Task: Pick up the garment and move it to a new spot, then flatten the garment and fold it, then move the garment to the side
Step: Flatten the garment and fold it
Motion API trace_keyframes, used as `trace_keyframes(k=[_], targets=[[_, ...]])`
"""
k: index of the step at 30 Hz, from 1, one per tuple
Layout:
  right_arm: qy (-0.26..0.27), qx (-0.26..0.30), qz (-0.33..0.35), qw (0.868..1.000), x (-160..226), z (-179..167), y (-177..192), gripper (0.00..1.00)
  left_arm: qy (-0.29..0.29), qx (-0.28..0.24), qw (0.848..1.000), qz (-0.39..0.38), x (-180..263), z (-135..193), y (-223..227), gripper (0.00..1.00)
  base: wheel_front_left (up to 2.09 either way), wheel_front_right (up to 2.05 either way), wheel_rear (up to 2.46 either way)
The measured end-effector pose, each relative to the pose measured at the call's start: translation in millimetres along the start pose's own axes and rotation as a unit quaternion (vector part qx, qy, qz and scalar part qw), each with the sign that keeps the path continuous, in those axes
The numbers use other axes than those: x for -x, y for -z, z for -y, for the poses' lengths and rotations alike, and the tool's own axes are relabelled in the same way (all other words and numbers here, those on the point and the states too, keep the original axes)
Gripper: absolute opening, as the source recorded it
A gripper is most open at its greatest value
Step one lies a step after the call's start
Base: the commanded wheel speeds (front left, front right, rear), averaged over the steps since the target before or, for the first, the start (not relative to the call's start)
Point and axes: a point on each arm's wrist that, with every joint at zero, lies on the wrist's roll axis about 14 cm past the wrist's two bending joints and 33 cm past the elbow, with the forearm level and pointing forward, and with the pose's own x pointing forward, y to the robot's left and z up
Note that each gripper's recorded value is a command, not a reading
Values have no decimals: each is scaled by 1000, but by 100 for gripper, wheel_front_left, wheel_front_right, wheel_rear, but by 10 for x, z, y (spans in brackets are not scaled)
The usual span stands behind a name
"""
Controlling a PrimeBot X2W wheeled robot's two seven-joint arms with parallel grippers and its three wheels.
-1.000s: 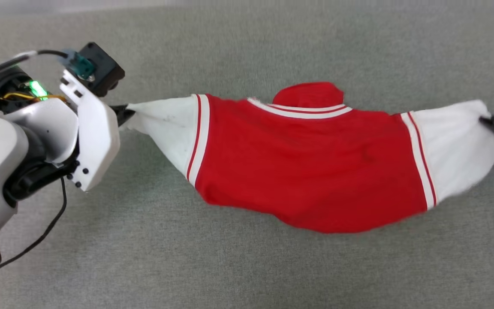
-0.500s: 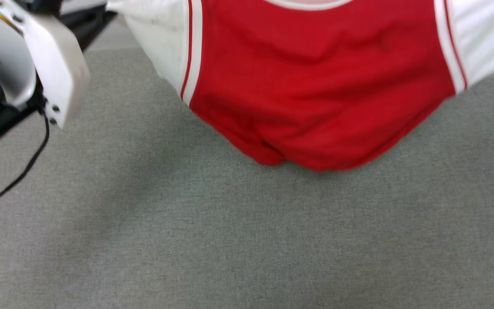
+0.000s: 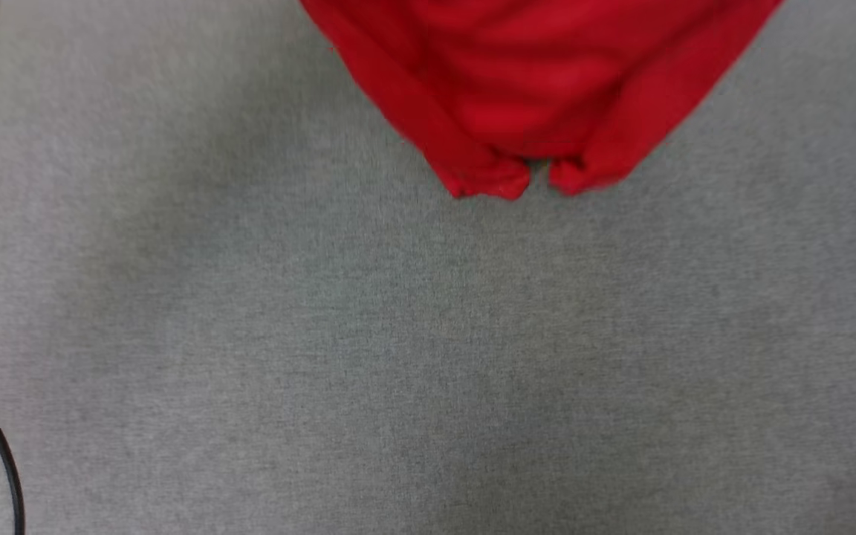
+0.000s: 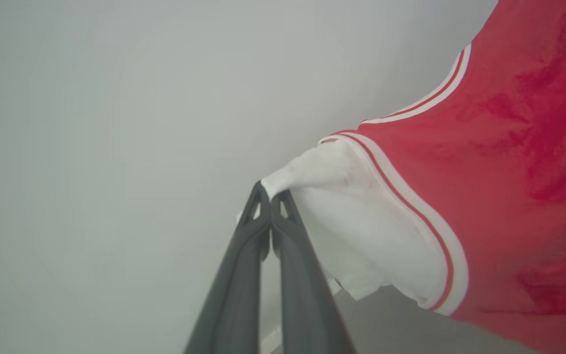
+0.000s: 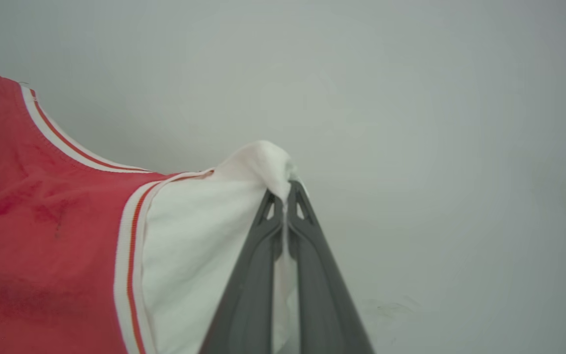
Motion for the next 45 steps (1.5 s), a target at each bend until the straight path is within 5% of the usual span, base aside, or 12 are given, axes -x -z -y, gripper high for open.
trace_keyframes(k=[12, 21, 25, 34, 45], targets=[[62, 34, 74, 995, -817, 190, -227, 0, -85, -21, 992, 88, -558, -648, -194, 0, 0, 0, 0], [84, 43, 131, 987, -1017, 293, -594, 0, -113, -28, 983, 145, -667, -861, -537, 0, 0, 0, 0], [76, 46, 115, 989, -1124, 204, -439, 0, -115, -27, 984, 133, -736, -884, -370, 0, 0, 0, 0], [16, 12, 57, 998, -1131, -356, 457, 0, -69, 21, 996, 52, -830, -464, 668, 0, 0, 0, 0], [-47, -60, -12, 997, -465, -1070, 1183, 0, -8, 82, 996, -21, -240, 377, 1445, 0, 0, 0, 0]])
